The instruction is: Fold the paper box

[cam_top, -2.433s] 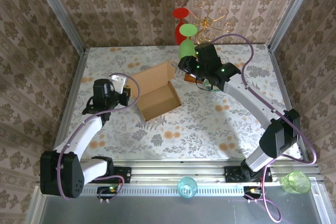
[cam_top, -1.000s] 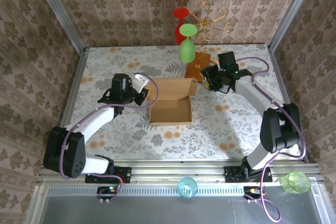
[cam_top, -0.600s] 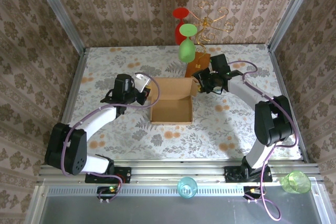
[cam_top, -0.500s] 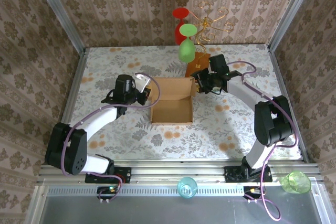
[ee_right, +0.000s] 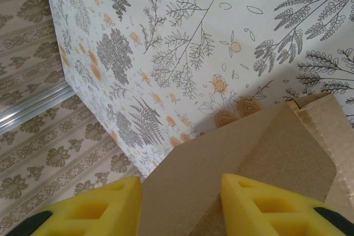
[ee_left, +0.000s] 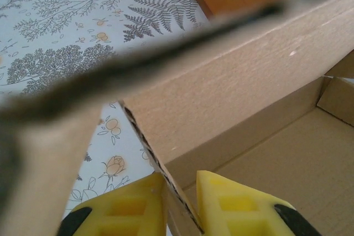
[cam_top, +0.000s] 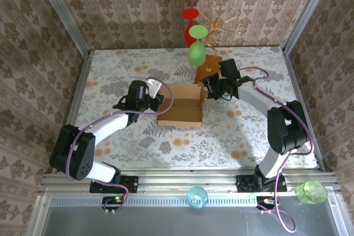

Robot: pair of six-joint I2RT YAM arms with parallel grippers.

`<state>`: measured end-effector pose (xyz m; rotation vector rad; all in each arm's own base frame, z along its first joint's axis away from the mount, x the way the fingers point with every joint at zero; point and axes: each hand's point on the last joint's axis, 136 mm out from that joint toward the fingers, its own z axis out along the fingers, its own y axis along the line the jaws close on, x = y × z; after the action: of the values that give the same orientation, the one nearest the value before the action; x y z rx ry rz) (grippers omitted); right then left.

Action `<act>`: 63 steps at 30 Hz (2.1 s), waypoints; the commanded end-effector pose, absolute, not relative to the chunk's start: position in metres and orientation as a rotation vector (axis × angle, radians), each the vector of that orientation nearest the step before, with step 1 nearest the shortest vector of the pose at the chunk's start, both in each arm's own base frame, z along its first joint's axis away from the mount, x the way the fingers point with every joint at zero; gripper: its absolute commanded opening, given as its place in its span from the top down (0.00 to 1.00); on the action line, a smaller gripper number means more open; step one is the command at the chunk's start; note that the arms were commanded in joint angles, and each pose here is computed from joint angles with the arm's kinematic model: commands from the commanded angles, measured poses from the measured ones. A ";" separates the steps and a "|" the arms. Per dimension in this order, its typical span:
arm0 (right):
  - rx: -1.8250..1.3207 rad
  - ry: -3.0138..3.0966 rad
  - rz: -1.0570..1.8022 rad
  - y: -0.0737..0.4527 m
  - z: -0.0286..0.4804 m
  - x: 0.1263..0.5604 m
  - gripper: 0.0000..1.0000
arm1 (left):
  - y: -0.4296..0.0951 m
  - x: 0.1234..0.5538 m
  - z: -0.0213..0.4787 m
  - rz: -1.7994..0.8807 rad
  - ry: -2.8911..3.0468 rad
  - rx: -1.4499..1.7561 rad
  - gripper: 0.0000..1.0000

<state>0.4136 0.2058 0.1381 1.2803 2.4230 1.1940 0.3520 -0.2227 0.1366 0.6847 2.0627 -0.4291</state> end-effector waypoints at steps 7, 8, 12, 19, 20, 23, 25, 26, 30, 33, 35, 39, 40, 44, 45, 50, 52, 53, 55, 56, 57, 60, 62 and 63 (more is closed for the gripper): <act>1.275 2.456 1.234 0.216 0.139 0.398 0.58 | -0.239 0.341 0.130 -0.508 2.078 0.711 0.83; 1.279 2.457 1.233 0.215 0.137 0.396 0.58 | -0.239 0.340 0.130 -0.508 2.079 0.710 0.84; 1.283 2.457 1.244 0.215 0.135 0.390 0.58 | -0.236 0.335 0.127 -0.507 2.087 0.699 0.87; 1.280 2.444 1.285 0.222 0.141 0.384 0.56 | -0.230 0.326 0.124 -0.499 2.084 0.667 0.90; 1.283 2.445 1.295 0.223 0.141 0.383 0.56 | -0.229 0.326 0.123 -0.498 2.085 0.661 0.91; 1.291 2.445 1.306 0.226 0.144 0.381 0.55 | -0.227 0.325 0.124 -0.490 2.081 0.637 0.94; 1.292 2.447 1.302 0.226 0.148 0.382 0.54 | -0.226 0.327 0.128 -0.489 2.076 0.612 0.95; 1.292 2.449 1.299 0.226 0.150 0.382 0.54 | -0.226 0.327 0.130 -0.491 2.073 0.604 0.96; 1.299 2.451 1.300 0.227 0.157 0.384 0.53 | -0.228 0.332 0.145 -0.507 2.050 0.567 0.97; 1.320 2.444 1.316 0.229 0.161 0.384 0.53 | -0.229 0.335 0.155 -0.525 2.033 0.544 0.97; 1.327 2.439 1.325 0.230 0.164 0.386 0.53 | -0.231 0.337 0.161 -0.534 2.026 0.537 0.97; 1.331 2.465 1.313 0.232 0.166 0.386 0.52 | -0.234 0.339 0.166 -0.544 2.023 0.530 0.97; 1.333 2.469 1.308 0.232 0.165 0.386 0.52 | -0.234 0.339 0.165 -0.544 2.026 0.532 0.98; 1.360 2.469 1.313 0.233 0.156 0.385 0.52 | -0.234 0.337 0.157 -0.557 2.045 0.529 0.98; 1.366 2.468 1.314 0.233 0.153 0.384 0.53 | -0.234 0.336 0.154 -0.563 2.049 0.528 0.98; 1.364 2.474 1.313 0.235 0.143 0.384 0.53 | -0.234 0.331 0.141 -0.587 2.064 0.519 0.97; 1.348 2.489 1.304 0.235 0.138 0.383 0.54 | -0.235 0.329 0.134 -0.603 2.069 0.519 0.97; 1.336 2.500 1.297 0.236 0.136 0.382 0.54 | -0.235 0.328 0.131 -0.607 2.072 0.518 0.97; 1.319 2.510 1.290 0.236 0.133 0.380 0.54 | -0.235 0.326 0.126 -0.616 2.083 0.514 0.97; 1.310 2.512 1.290 0.236 0.132 0.379 0.55 | -0.235 0.324 0.123 -0.620 2.089 0.513 0.97; 1.305 2.517 1.284 0.236 0.129 0.378 0.55 | -0.234 0.322 0.119 -0.623 2.096 0.511 0.96; 1.283 2.529 1.267 0.235 0.125 0.373 0.56 | -0.233 0.318 0.113 -0.634 2.110 0.511 0.96; 1.274 2.531 1.261 0.235 0.123 0.371 0.56 | -0.232 0.314 0.108 -0.641 2.124 0.510 0.96; 1.267 2.535 1.257 0.234 0.122 0.370 0.56 | -0.232 0.312 0.106 -0.646 2.130 0.507 0.95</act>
<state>0.3821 0.2170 0.1232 1.3556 2.4734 1.1960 0.3372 -0.2121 0.1231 0.4326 2.0791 -0.5069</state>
